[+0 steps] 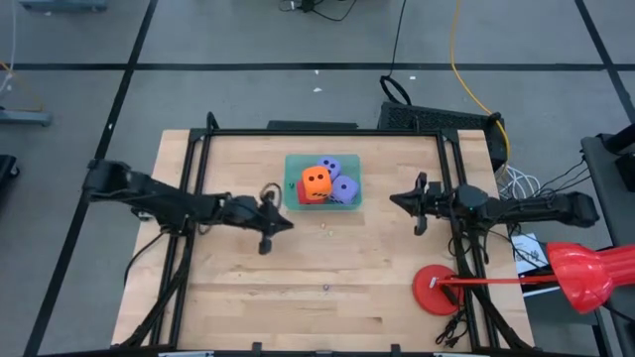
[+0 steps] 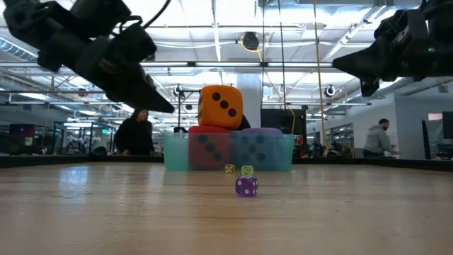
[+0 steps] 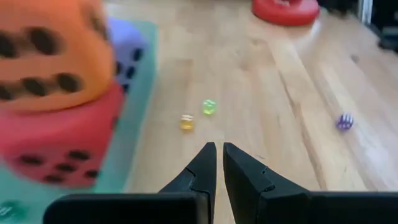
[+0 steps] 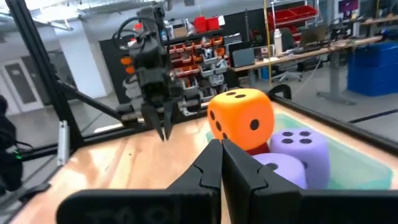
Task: Pick & Place Dice
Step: Put the small yellow dice into the blue bin
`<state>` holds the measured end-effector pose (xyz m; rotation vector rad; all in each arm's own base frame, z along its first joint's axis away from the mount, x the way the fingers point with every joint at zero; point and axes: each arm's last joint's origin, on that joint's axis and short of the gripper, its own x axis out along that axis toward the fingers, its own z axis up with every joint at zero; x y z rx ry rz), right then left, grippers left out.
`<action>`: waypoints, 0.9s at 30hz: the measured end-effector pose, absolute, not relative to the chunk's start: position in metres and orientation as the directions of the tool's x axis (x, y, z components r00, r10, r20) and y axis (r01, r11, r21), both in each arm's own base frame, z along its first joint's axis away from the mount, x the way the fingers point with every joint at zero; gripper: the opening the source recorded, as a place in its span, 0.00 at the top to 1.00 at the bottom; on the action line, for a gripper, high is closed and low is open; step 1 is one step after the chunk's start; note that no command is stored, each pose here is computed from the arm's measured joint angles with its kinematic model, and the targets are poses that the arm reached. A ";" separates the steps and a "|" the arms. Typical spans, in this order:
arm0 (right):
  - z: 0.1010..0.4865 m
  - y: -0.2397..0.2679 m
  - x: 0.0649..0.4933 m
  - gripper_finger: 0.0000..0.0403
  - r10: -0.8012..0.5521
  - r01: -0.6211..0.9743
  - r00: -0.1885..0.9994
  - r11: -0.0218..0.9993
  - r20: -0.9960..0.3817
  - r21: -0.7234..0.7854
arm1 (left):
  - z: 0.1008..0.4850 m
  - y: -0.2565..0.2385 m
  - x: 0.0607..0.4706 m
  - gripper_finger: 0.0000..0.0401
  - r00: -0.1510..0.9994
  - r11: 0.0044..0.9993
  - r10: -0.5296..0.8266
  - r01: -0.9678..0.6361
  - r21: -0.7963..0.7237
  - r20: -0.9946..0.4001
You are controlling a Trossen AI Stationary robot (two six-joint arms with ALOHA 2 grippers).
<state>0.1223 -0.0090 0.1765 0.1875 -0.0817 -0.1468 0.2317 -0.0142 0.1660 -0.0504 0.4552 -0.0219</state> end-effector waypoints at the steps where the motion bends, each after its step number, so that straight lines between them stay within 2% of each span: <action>1: 0.177 -0.008 0.123 0.99 -0.147 0.131 0.987 0.970 0.068 0.203 | 0.163 -0.017 0.237 0.91 0.893 0.999 -0.043 0.028 -0.039 -0.448; 5: 0.172 -0.004 0.125 0.99 -0.117 0.107 0.993 0.960 0.023 0.260 | 0.154 -0.026 0.261 0.90 0.871 0.998 -0.049 0.064 0.014 -0.489; 8: 0.168 0.000 0.127 0.99 -0.132 0.130 0.991 0.952 -0.010 0.276 | 0.151 -0.031 0.283 0.86 0.864 0.996 -0.047 0.080 0.043 -0.502; 13: 0.166 0.009 0.132 0.99 -0.211 0.208 0.977 0.928 -0.022 0.310 | 0.143 -0.032 0.313 0.71 0.851 0.993 -0.025 0.082 0.085 -0.525; 20: 0.156 0.029 0.138 0.99 -0.227 0.239 0.971 0.928 -0.076 0.285 | 0.130 -0.009 0.332 0.46 0.820 0.996 0.038 0.014 0.085 -0.571; 23: 0.153 0.035 0.140 0.99 -0.203 0.218 0.976 0.937 -0.083 0.274 | 0.122 -0.002 0.336 0.41 0.806 0.997 -0.002 0.046 0.060 -0.592; 27: 0.152 0.040 0.143 0.99 -0.176 0.189 0.982 0.950 -0.073 0.248 | 0.116 0.002 0.341 0.39 0.803 0.996 -0.019 0.065 0.056 -0.595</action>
